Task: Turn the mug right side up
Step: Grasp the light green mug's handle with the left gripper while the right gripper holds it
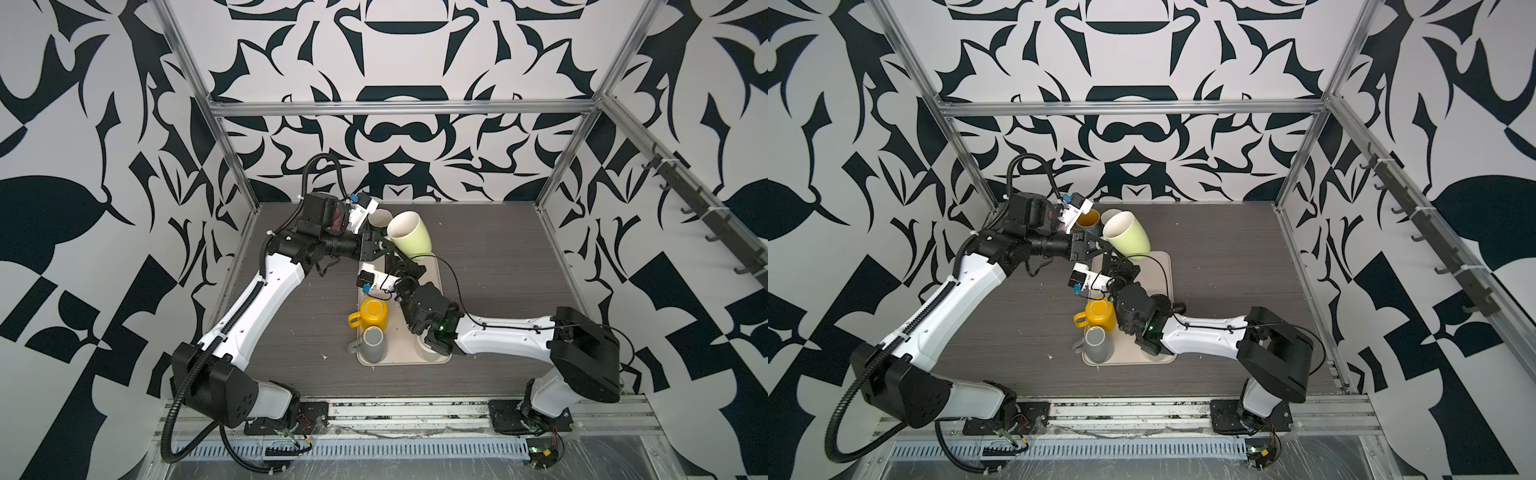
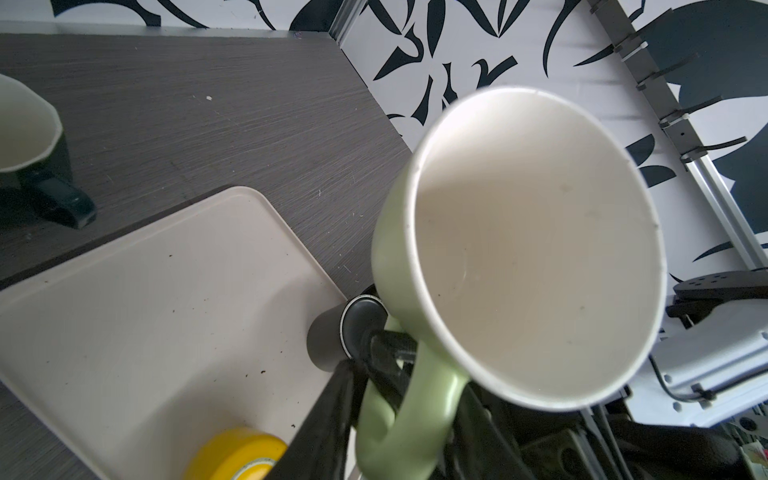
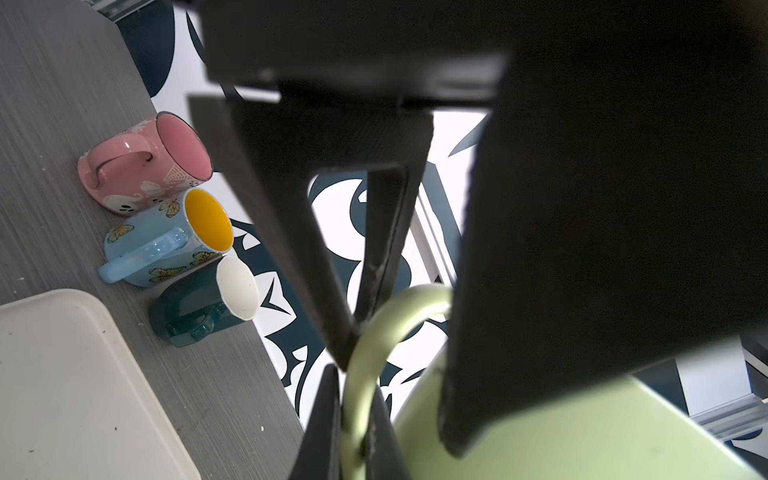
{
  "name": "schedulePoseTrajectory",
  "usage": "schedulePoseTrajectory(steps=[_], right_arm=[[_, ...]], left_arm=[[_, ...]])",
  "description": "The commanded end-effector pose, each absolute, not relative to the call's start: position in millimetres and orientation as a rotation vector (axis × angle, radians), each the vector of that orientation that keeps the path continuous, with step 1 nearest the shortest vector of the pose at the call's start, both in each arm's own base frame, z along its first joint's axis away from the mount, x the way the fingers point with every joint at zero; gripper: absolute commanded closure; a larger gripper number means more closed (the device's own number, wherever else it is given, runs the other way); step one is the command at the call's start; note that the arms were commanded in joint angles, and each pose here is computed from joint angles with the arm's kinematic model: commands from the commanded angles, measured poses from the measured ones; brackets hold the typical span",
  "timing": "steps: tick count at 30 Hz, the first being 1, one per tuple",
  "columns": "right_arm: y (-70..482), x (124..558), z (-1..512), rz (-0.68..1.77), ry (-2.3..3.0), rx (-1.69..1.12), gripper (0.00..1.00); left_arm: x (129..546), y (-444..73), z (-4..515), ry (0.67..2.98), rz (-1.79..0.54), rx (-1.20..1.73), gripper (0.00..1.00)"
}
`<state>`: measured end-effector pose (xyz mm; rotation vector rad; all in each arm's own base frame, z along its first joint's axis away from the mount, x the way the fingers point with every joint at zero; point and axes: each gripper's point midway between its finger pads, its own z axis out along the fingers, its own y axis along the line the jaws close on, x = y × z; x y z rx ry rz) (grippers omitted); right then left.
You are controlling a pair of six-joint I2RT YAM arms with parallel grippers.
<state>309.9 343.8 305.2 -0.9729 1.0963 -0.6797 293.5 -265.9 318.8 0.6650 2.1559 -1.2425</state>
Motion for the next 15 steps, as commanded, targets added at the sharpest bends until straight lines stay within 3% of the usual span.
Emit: schedulePoseTrajectory(steps=[1, 15], right_arm=[[338.1, 302.7, 369.2, -0.582, 1.055, -0.77, 1.0], [343.6, 304.5, 365.0, -0.575, 1.062, -0.787, 1.0]], left_arm=[[290.0, -270.6, 314.8, 2.161, -1.277, 0.679, 0.63], [288.0, -279.4, 313.6, 2.146, -1.316, 0.695, 0.88]])
